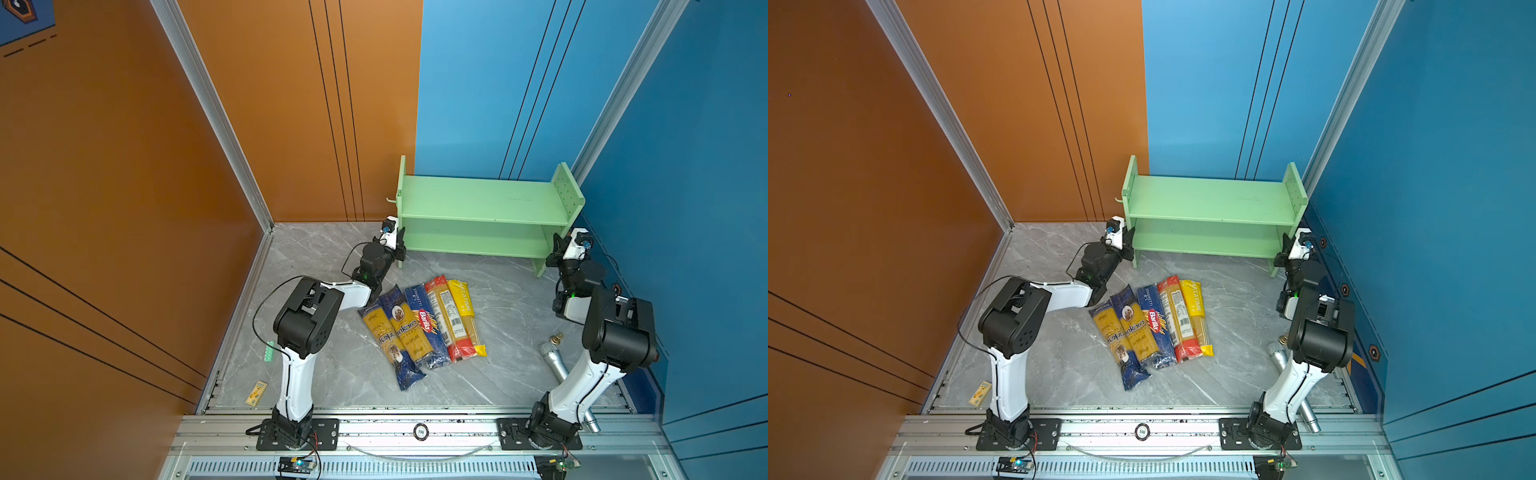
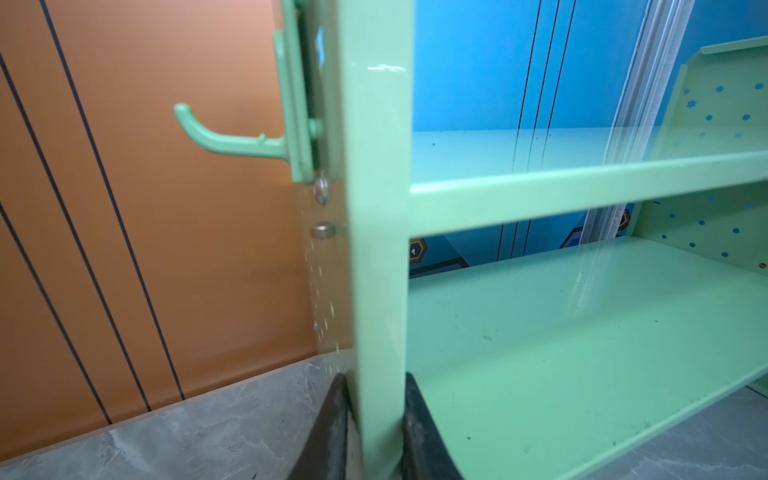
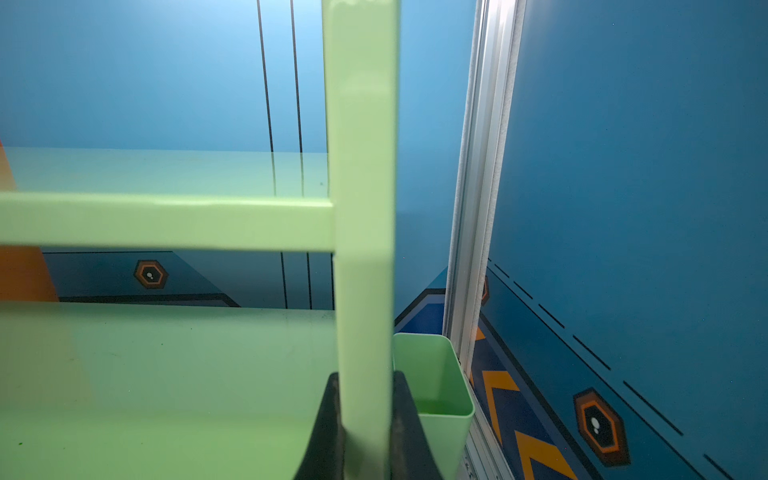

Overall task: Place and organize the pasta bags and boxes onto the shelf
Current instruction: 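Close both grippers on the green shelf's side panels, then pull the green shelf toward the robot with both grippers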

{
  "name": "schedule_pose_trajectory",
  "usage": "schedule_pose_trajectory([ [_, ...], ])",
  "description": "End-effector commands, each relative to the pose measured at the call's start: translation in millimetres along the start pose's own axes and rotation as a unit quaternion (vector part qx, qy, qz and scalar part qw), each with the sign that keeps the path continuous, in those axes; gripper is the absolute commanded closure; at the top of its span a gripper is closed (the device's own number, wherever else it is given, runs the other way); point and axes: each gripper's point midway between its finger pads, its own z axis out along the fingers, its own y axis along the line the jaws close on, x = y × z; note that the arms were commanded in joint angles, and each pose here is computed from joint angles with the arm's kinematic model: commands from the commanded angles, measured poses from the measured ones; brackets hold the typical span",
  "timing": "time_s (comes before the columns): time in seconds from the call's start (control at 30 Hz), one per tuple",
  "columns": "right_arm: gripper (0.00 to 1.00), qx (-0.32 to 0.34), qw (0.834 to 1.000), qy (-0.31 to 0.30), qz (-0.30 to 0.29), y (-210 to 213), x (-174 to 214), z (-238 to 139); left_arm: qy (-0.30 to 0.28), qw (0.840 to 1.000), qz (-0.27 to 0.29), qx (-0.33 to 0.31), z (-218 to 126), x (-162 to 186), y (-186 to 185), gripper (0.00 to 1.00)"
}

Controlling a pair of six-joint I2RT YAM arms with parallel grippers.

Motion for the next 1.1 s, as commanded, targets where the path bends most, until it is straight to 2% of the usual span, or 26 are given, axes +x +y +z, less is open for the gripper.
schedule_pose_trajectory([
  [0.0,1.0,-0.044,0.999,0.008,-0.014,27.9,-4.9,5.4,-0.012,0.999,0.018,0.03,-4.0,-7.8,-12.3,0.87],
  [0.5,1.0,-0.061,0.998,0.01,-0.017,51.4,-10.4,7.0,-0.015,1.0,0.016,0.018,-16.3,-17.3,-4.8,1.0],
  [1.07,1.0,-0.061,0.998,0.003,-0.025,74.7,-29.1,12.0,-0.036,0.999,0.033,0.01,-23.6,-42.7,1.3,1.0],
])
